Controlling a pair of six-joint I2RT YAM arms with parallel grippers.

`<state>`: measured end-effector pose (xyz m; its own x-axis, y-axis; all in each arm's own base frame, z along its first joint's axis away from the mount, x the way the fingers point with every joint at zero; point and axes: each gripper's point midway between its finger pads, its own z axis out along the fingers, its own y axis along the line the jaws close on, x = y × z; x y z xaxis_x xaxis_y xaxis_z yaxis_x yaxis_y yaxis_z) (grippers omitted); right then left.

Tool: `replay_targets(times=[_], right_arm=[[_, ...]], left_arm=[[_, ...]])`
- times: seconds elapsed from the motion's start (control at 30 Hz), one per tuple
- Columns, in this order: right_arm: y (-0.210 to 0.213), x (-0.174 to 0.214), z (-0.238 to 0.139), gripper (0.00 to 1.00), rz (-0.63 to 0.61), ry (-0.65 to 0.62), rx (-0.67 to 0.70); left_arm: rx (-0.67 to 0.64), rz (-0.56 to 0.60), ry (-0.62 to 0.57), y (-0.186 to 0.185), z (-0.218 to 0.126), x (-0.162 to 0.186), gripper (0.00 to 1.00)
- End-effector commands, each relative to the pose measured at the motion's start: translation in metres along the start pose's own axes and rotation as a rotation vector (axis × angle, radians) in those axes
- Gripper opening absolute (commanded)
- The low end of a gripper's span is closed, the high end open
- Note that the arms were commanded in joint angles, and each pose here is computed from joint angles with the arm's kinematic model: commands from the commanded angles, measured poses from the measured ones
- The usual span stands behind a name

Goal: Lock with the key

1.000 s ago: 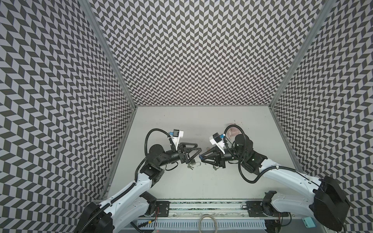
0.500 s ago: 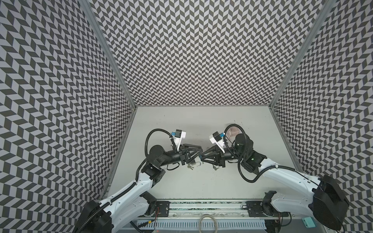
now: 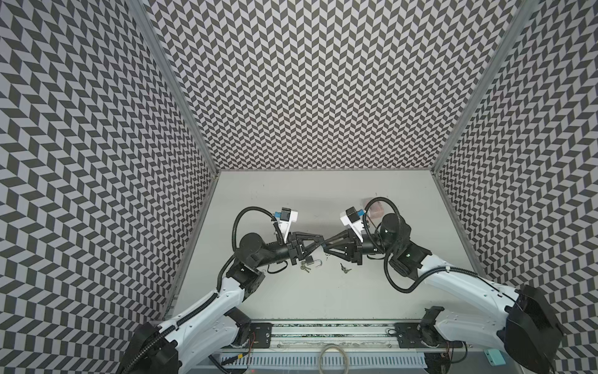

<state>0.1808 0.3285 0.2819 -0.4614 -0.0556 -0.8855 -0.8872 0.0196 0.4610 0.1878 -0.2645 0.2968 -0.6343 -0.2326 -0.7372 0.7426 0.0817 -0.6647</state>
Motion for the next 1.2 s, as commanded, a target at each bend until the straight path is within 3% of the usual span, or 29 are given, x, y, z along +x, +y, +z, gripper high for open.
replay_targets(times=[0.0, 0.17, 0.23, 0.3, 0.47, 0.67, 0.87, 1.17], right_arm=[[0.004, -0.008, -0.002, 0.09, -0.042, -0.027, -0.006], [0.006, -0.009, -0.003, 0.10, -0.052, -0.027, -0.016], [0.007, -0.013, -0.004, 0.21, -0.065, -0.039, 0.001], [0.007, -0.020, -0.007, 0.41, -0.080, -0.063, 0.032], [0.026, -0.047, -0.021, 0.69, -0.117, -0.199, 0.037], [0.054, -0.077, -0.022, 0.70, -0.120, -0.363, 0.036], [0.066, -0.097, -0.029, 0.74, 0.009, -0.489, -0.020], [0.058, -0.108, -0.032, 0.73, 0.167, -0.528, 0.061]], left_arm=[[0.045, 0.053, -0.022, -0.020, 0.001, -0.014, 0.15], [0.036, 0.061, -0.033, -0.022, 0.000, -0.017, 0.00], [0.033, 0.070, -0.047, -0.024, -0.001, -0.020, 0.00], [0.036, 0.083, -0.071, -0.029, -0.004, -0.026, 0.00], [0.087, 0.129, -0.142, -0.056, -0.011, -0.044, 0.00], [0.154, 0.165, -0.204, -0.085, -0.014, -0.066, 0.00], [0.159, 0.168, -0.252, -0.098, -0.011, -0.083, 0.00], [0.109, 0.133, -0.325, -0.094, -0.011, -0.102, 0.00]])
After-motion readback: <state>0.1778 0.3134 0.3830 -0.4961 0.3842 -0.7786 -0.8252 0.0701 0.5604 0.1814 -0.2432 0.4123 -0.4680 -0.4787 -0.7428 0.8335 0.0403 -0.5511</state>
